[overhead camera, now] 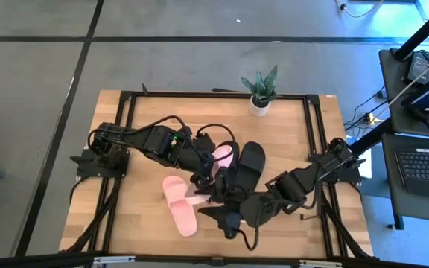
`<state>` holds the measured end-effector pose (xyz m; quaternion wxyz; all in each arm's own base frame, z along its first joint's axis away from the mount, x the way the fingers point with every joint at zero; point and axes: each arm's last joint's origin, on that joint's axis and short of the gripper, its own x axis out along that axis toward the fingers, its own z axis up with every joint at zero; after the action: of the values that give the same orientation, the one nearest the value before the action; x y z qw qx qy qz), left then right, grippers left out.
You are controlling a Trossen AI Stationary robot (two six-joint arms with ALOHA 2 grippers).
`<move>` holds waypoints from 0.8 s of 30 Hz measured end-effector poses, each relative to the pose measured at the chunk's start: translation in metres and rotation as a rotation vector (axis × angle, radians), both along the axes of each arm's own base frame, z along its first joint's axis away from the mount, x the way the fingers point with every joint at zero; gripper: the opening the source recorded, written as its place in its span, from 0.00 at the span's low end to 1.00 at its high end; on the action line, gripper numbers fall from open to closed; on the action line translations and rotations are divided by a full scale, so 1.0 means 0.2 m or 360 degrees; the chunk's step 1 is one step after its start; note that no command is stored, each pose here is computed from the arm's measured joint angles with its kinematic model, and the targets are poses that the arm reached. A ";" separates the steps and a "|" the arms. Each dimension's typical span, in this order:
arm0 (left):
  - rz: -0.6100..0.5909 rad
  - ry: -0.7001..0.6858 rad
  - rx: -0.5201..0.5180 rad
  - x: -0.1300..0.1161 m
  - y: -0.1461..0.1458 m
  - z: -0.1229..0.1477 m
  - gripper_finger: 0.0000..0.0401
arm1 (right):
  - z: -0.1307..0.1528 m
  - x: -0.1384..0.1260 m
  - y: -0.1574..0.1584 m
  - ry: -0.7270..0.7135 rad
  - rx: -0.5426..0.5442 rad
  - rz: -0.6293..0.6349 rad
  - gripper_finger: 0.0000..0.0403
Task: Pick and place slides into the shelf
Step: Put the left pink slipper under the shelf
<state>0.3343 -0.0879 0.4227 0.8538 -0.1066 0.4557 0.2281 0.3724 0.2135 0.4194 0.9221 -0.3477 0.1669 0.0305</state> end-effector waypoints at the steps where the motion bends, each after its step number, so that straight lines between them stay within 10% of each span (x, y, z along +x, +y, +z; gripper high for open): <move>1: 0.0000 0.0000 0.0000 0.00 0.00 0.00 0.00 | 0.00 0.00 0.00 0.0012 -0.0006 0.0006 0.64; 24: -0.0008 0.0005 -0.0009 0.00 0.00 0.00 0.07 | -0.04 0.00 -0.03 0.0117 0.0041 -0.0001 0.24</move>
<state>0.3343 -0.0880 0.4226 0.8534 -0.1076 0.4578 0.2250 0.3725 0.2082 0.4123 0.9197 -0.3345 0.2005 0.0451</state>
